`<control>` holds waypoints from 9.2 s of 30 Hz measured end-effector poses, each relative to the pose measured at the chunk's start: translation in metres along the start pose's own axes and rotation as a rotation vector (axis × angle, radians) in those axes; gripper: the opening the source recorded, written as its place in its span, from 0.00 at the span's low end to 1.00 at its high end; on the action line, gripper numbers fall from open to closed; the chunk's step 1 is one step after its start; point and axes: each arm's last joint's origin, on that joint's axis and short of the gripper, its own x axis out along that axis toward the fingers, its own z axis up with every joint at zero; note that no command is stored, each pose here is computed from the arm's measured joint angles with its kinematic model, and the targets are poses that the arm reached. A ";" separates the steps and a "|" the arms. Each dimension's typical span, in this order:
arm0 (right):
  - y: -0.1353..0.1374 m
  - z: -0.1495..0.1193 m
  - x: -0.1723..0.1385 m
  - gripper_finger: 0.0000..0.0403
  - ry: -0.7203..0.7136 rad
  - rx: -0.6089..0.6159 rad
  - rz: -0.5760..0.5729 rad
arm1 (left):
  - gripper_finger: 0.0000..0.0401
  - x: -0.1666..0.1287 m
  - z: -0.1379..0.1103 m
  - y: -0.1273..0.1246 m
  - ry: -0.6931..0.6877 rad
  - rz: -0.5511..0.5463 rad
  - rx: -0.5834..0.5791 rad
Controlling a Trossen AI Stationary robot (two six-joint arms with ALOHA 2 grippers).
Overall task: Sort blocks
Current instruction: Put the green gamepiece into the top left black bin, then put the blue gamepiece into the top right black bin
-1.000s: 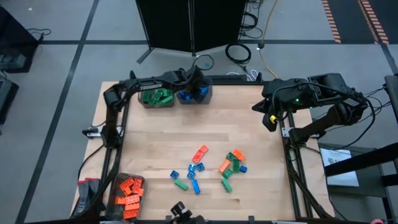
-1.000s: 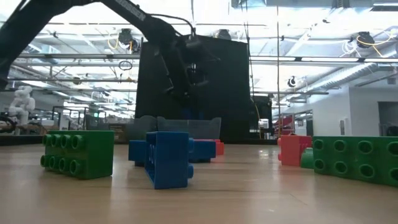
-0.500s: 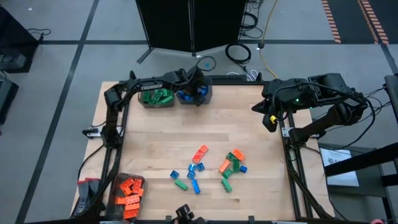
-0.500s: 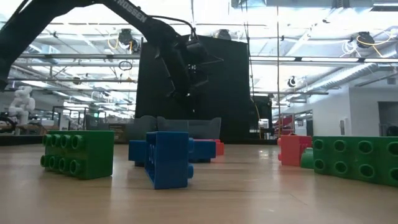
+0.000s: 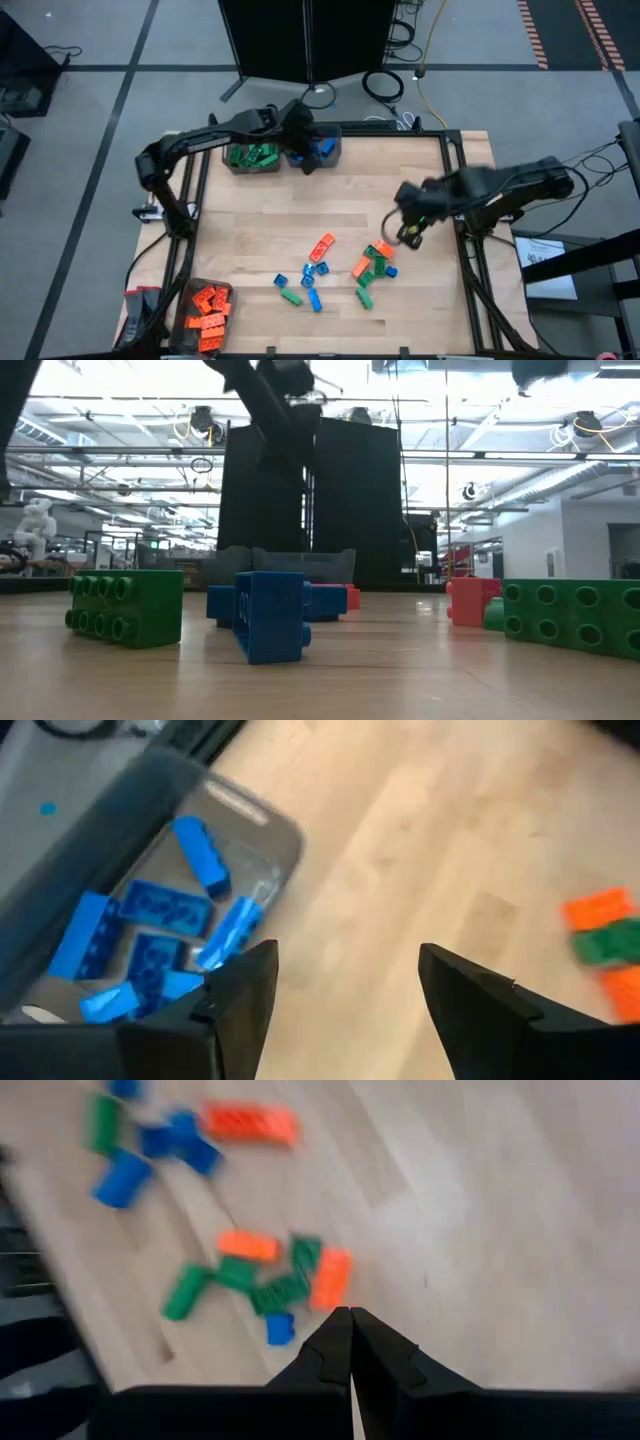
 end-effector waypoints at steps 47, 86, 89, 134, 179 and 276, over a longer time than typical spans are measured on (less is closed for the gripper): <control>0.011 0.079 0.243 0.00 0.040 -0.076 -0.003 | 0.61 -0.127 -0.061 -0.119 -0.058 -0.155 0.069; 0.014 0.008 0.244 0.00 0.284 0.004 -0.142 | 0.61 -0.163 -0.077 -0.106 -0.073 -0.114 0.051; 0.003 0.041 0.243 0.00 0.149 -0.018 -0.105 | 0.61 -0.163 -0.077 -0.106 -0.075 -0.103 0.053; -0.014 0.027 -0.113 0.00 -0.530 -0.010 0.027 | 0.61 0.096 -0.141 -0.018 0.208 0.508 -0.317; -0.013 0.027 -0.103 0.00 -0.453 -0.101 -0.058 | 0.30 -0.010 -0.080 0.002 -0.111 0.614 -0.376; -0.008 0.026 -0.091 0.00 -0.375 -0.062 0.013 | 0.61 0.148 -0.149 -0.074 -0.240 0.275 -0.376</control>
